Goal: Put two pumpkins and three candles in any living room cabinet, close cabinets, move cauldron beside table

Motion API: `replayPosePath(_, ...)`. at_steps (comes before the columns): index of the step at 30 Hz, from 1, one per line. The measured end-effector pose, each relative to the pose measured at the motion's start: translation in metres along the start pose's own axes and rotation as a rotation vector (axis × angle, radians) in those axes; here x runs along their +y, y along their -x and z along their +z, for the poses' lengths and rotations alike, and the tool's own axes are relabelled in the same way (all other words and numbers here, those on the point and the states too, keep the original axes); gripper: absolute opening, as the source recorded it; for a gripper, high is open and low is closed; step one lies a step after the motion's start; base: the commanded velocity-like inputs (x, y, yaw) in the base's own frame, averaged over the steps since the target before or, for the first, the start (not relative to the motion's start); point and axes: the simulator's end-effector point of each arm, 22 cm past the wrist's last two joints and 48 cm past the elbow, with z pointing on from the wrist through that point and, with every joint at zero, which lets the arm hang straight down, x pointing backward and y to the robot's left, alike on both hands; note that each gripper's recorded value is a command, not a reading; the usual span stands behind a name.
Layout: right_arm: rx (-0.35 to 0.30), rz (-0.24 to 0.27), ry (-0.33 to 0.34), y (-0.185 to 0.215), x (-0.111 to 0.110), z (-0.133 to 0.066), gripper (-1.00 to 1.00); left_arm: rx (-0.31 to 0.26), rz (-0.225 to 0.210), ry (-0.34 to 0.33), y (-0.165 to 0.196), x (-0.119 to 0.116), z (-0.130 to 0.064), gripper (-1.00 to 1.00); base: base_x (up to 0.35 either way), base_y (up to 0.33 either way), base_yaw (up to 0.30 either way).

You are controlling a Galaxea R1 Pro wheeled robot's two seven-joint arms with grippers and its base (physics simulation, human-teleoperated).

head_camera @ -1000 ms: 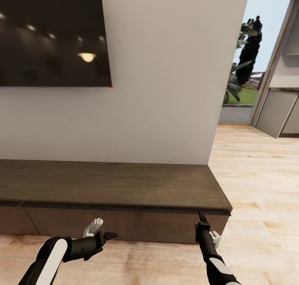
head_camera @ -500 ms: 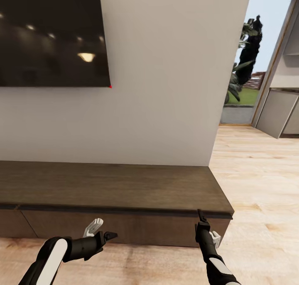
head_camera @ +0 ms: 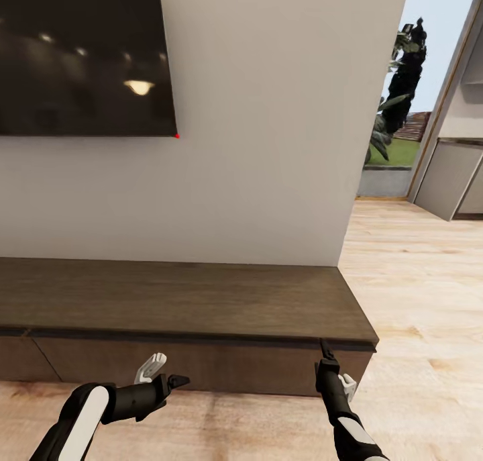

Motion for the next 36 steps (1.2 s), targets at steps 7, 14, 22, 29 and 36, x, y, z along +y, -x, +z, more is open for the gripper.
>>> replayPosePath(7,-0.001,-0.001,-0.021,0.001,-0.012,0.0,1.0,0.014,-0.011,0.009,-0.004,0.007,0.006,1.0,0.0,0.0,0.0)
replayPosePath(14,-0.001,-0.001,-0.021,0.001,-0.012,0.0,1.0,0.014,-0.011,0.009,-0.004,0.007,0.006,1.0,0.0,0.0,0.0)
replayPosePath(22,-0.001,-0.001,-0.021,0.001,-0.012,0.0,1.0,0.015,-0.011,0.009,-0.004,0.007,0.006,1.0,0.039,0.0,0.0)
replayPosePath(29,-0.001,-0.001,-0.021,0.001,-0.012,0.0,1.0,0.015,-0.011,0.009,-0.004,0.007,0.006,1.0,0.004,0.0,0.0)
replayPosePath(36,-0.001,-0.001,-0.021,0.001,-0.012,0.0,1.0,0.015,-0.011,0.008,-0.004,0.006,0.006,1.0,0.105,-0.014,0.0)
